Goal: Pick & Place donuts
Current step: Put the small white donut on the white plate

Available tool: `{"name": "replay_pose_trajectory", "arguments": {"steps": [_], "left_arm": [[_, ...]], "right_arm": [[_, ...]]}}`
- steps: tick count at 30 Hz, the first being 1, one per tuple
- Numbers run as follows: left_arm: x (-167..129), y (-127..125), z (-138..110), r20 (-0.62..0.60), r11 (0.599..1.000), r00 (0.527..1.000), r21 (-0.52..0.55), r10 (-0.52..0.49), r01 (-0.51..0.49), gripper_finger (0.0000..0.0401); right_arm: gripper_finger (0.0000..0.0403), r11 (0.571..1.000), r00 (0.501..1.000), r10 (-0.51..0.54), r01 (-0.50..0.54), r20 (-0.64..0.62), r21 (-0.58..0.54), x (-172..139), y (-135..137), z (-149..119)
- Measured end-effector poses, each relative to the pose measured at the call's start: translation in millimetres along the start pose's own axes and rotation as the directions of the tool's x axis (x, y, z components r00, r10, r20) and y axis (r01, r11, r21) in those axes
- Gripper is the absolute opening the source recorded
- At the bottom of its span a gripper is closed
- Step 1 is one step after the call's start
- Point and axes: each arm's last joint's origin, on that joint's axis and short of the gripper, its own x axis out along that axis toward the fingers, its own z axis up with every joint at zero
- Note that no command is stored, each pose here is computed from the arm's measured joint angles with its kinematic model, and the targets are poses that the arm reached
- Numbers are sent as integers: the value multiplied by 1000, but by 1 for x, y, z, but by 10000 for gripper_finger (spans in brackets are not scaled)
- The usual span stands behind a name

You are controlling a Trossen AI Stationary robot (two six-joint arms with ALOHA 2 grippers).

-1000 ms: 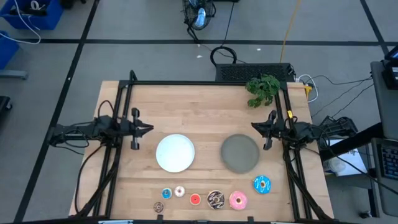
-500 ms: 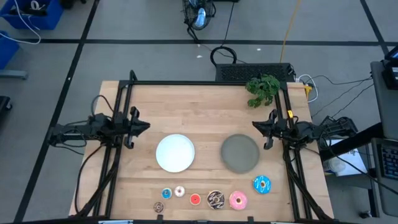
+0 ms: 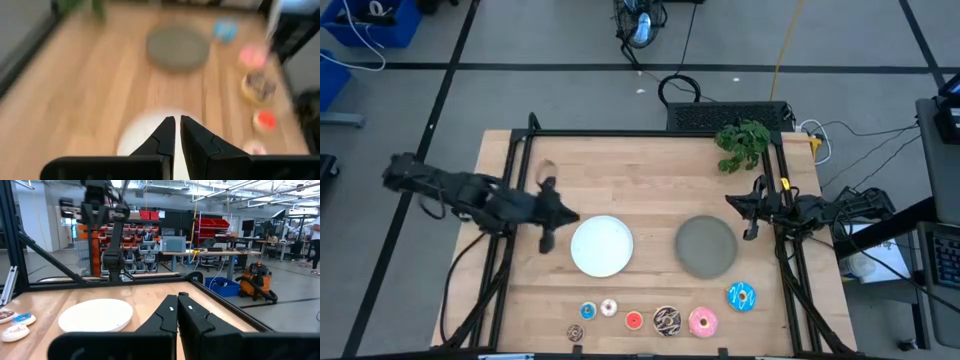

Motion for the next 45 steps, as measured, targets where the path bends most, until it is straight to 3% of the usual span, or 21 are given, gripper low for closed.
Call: {"name": "replay_pose_trajectory", "arguments": {"steps": [5, 9, 15, 18, 21, 25, 27, 32, 37, 42, 45], "left_arm": [[12, -40, 28, -293, 991, 951, -59, 95, -117, 36], [26, -66, 36, -361, 981, 916, -9, 177, -193, 71], [59, -98, 29, -418, 979, 888, 144, 193, -145, 178], [79, -109, 23, -449, 984, 876, 109, 175, -141, 222], [106, -125, 18, -482, 996, 872, 71, 83, -55, 246], [136, -149, 7, -513, 983, 857, 125, -50, 133, 252], [146, -155, 0, -541, 973, 838, 147, -72, 179, 253], [160, -154, -14, -618, 974, 786, 166, -18, 153, 253], [163, -163, -21, -645, 984, 761, 83, -68, 158, 253], [163, -171, -19, -586, 988, 804, 45, -96, 150, 253], [168, -175, -16, -546, 992, 829, -39, -122, 121, 256]], "right_arm": [[0, 1000, 1000, 0, 0, 1, -19, 0, 0, 0], [0, 999, 1000, -1, 1, 1, -47, 0, 0, 0], [0, 999, 1000, 1, -1, -7, -41, 0, 0, -1], [0, 999, 1000, -1, 0, -23, -48, 0, 0, -2], [0, 999, 1000, -1, 0, -19, -44, 0, 0, -2], [0, 999, 1000, -2, 2, -9, -38, 0, 0, -1], [0, 999, 1000, -3, 3, -4, -36, 0, 0, 0], [0, 1000, 999, -11, 11, 33, -23, 0, -1, 4], [0, 999, 1000, -7, 7, 5, -35, 0, 0, 1], [0, 999, 1000, -5, 4, -21, -49, 0, 0, -2], [0, 998, 999, -3, 0, -47, -63, 0, 0, -5]]}}
